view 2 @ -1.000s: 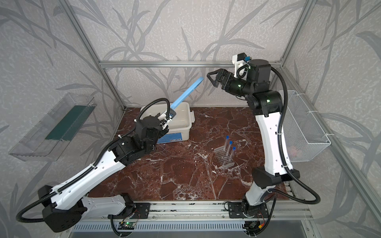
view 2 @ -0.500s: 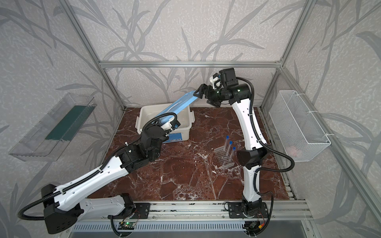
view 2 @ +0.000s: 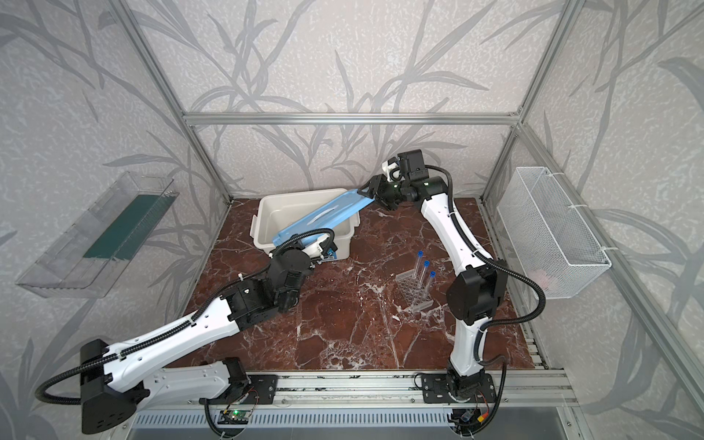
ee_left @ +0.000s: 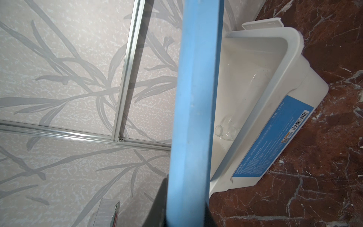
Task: Organize the chemistry lab equipment
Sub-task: 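Carry the blue lid with both grippers over the white bin and tilt it down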
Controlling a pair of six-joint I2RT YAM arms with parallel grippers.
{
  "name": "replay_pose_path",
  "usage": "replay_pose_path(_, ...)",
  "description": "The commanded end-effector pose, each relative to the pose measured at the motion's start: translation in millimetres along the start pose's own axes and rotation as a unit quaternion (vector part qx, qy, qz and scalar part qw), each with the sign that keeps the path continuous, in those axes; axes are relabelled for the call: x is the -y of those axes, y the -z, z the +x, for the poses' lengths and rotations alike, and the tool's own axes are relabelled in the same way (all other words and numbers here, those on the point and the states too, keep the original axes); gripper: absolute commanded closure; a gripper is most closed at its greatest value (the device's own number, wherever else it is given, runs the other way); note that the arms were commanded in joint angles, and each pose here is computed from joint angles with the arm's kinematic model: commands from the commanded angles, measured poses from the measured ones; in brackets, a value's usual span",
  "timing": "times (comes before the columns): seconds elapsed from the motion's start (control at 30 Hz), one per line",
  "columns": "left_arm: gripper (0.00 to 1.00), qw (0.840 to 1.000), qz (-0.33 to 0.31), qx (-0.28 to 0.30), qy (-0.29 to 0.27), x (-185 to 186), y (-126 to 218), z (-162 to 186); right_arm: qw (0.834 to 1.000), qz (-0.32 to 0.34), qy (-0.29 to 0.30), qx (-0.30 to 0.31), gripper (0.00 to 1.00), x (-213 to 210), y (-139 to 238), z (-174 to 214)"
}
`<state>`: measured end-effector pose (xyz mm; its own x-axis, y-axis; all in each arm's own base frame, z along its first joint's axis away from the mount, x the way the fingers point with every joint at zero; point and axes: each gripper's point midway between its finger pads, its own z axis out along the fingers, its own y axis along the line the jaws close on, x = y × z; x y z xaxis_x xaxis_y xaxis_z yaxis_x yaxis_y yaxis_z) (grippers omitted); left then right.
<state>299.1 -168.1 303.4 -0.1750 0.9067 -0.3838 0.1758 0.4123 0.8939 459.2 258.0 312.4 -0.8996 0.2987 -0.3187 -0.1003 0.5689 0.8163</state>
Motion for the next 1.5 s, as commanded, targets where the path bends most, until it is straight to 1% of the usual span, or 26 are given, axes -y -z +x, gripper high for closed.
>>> replay_pose_path(0.0,0.83,0.996,-0.025,0.015,0.079,-12.3,5.4,-6.4,0.998,-0.043,0.007,0.045,0.5,-22.3,11.2,-11.4)
replay_pose_path(0.1,0.74,0.995,-0.019,0.008,0.095,-1.7,1.9,-5.1,0.998,-0.045,-0.008,0.053,0.53,-11.9,3.5,-9.9)
replay_pose_path(0.27,0.63,0.988,0.017,0.01,0.155,11.2,4.2,-2.3,0.998,-0.031,-0.018,0.047,0.55,7.7,-7.0,-3.3)
replay_pose_path(0.33,0.61,0.983,0.03,0.014,0.181,15.8,5.7,-1.1,0.998,-0.026,-0.02,0.047,0.56,14.7,-10.7,-1.1)
replay_pose_path(0.43,0.59,0.971,0.046,0.011,0.235,24.6,6.0,2.4,0.998,-0.023,-0.03,0.045,0.58,25.1,-16.7,2.0)
replay_pose_path(0.5,0.56,0.954,0.06,0.006,0.293,35.8,4.6,5.4,0.998,-0.028,-0.041,0.042,0.58,30.9,-23.3,5.2)
replay_pose_path(0.57,0.55,0.944,0.071,0.005,0.321,47.2,2.4,6.4,0.998,-0.024,-0.048,0.043,0.59,37.8,-27.3,7.5)
replay_pose_path(0.6,0.54,0.941,0.068,0.003,0.331,51.0,0.6,8.5,0.998,-0.019,-0.05,0.043,0.59,41.5,-28.8,8.9)
replay_pose_path(0.67,0.5,0.936,0.065,-0.008,0.346,54.4,-2.7,12.7,0.998,-0.013,-0.051,0.043,0.59,45.7,-30.5,10.8)
replay_pose_path(0.73,0.46,0.931,0.077,-0.015,0.357,60.6,-4.4,15.9,0.998,-0.005,-0.049,0.041,0.59,48.8,-30.9,13.0)
replay_pose_path(0.8,0.39,0.925,0.087,-0.015,0.369,66.0,-5.4,18.1,0.998,0.004,-0.047,0.042,0.59,52.6,-31.9,14.5)
replay_pose_path(0.87,0.37,0.919,0.088,-0.018,0.384,67.3,-7.7,22.4,0.998,0.008,-0.05,0.042,0.59,56.8,-34.3,15.8)
replay_pose_path(1.0,0.35,0.906,0.086,-0.044,0.412,65.1,-15.1,36.4,0.997,0.02,-0.055,0.041,0.59,66.8,-41.8,20.0)
replay_pose_path(1.13,0.35,0.899,0.082,-0.06,0.427,62.0,-19.9,49.2,0.997,0.032,-0.059,0.037,0.59,77.0,-49.3,24.0)
replay_pose_path(1.27,0.35,0.885,0.089,-0.074,0.451,67.4,-23.3,62.5,0.997,0.036,-0.064,0.029,0.58,83.7,-59.1,27.3)
replay_pose_path(1.37,0.34,0.883,0.086,-0.071,0.456,68.4,-23.0,67.3,0.997,0.043,-0.063,0.027,0.58,87.0,-64.0,30.2)
replay_pose_path(1.47,0.34,0.881,0.068,-0.091,0.46,62.1,-26.6,77.3,0.997,0.046,-0.061,0.024,0.58,86.9,-71.4,31.2)
